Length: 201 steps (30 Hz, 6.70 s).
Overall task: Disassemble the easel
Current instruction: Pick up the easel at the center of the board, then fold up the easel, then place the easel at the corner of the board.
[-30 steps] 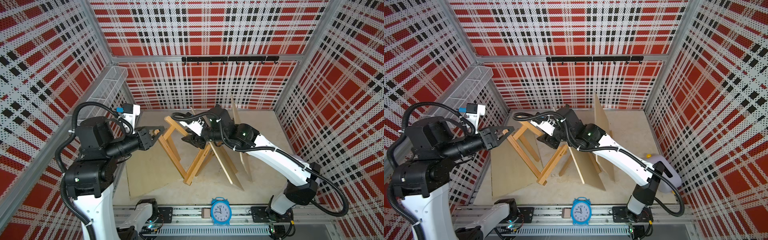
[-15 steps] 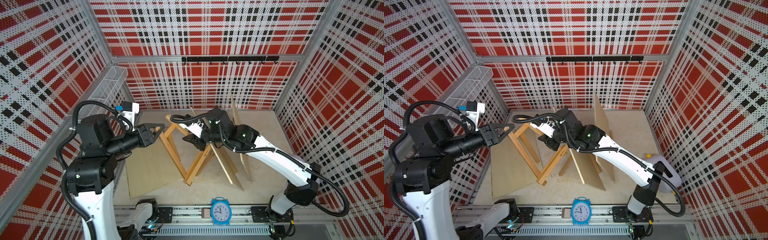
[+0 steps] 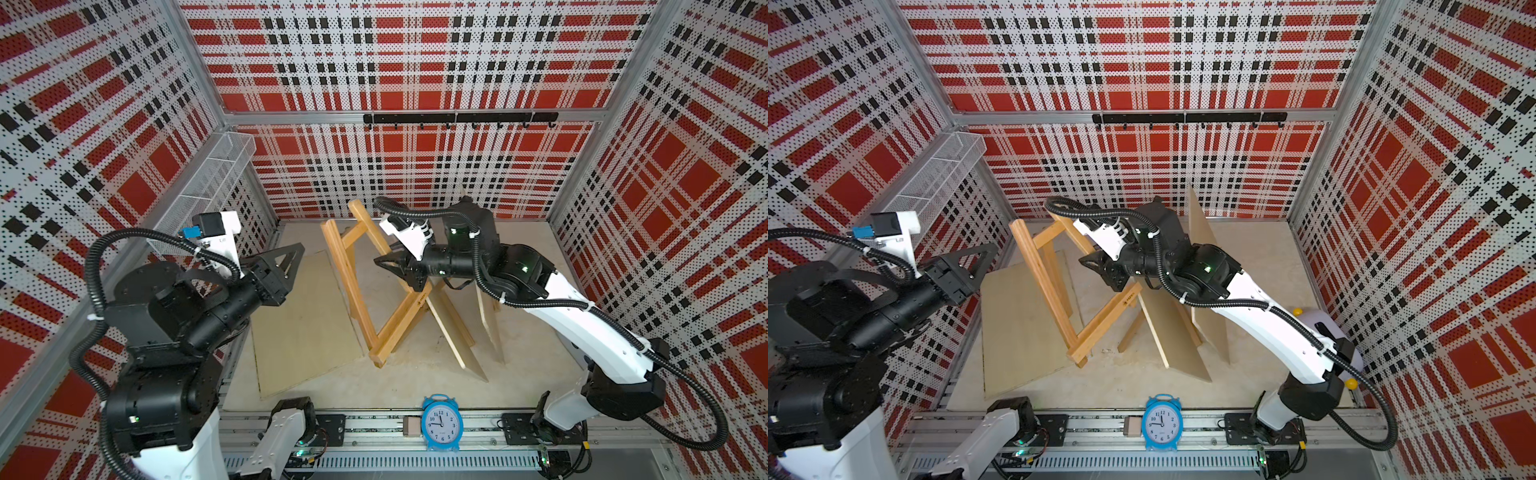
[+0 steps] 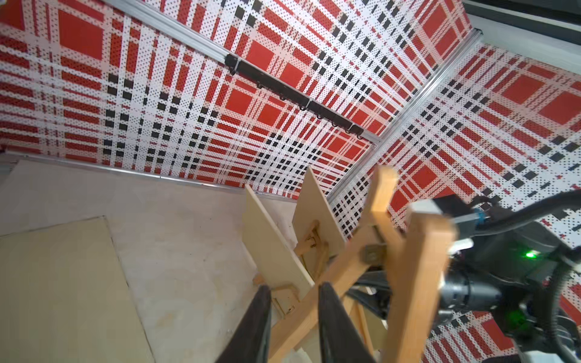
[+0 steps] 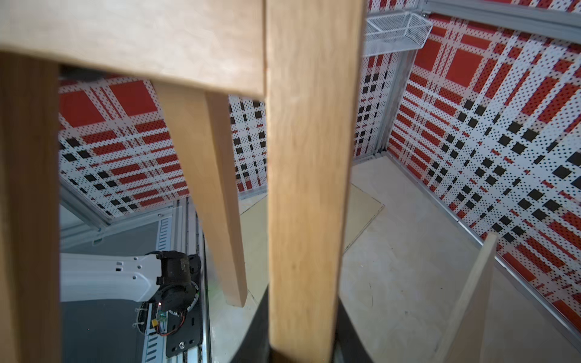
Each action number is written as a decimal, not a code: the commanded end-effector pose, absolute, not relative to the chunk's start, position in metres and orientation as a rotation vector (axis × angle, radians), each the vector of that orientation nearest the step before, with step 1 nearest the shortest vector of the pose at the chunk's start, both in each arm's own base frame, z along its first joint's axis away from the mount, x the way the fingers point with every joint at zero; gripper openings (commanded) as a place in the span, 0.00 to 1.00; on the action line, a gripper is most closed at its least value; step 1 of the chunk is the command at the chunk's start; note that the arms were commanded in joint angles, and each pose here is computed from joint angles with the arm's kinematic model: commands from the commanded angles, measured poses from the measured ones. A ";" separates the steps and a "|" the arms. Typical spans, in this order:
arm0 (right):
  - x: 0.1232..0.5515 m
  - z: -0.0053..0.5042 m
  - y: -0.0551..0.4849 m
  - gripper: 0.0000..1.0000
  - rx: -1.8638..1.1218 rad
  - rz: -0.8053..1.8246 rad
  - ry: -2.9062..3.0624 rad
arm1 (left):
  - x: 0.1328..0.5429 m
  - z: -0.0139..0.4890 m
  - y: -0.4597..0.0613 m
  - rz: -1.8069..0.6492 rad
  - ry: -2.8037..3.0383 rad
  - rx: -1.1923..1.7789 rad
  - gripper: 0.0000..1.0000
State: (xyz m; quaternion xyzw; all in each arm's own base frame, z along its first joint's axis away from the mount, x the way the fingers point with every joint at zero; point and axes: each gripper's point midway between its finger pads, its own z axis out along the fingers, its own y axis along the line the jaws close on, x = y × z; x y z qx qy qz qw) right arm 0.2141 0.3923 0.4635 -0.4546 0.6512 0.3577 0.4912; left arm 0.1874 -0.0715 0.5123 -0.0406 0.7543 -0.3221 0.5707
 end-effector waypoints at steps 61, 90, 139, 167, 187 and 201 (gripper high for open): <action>0.415 0.541 0.030 0.07 0.013 0.128 1.684 | 0.332 0.463 -0.014 -0.574 1.956 -0.360 0.50; 0.393 0.391 -0.079 0.06 0.120 -1.114 1.945 | 0.449 0.424 -0.011 -0.627 2.045 -0.352 0.48; 0.589 0.096 -0.130 0.15 -0.134 -0.284 2.472 | 0.399 0.396 0.004 -0.474 2.083 -0.520 0.48; 0.565 0.037 -0.136 0.29 -0.248 -0.164 2.693 | 0.388 0.383 0.000 -0.459 2.128 -0.534 0.48; 0.581 0.173 -0.124 0.46 0.022 -0.030 2.352 | 0.343 0.276 0.058 -0.160 2.347 -0.787 0.46; 0.535 0.214 -0.027 0.46 -0.052 0.199 2.246 | 0.273 0.158 0.161 0.122 2.471 -1.304 0.53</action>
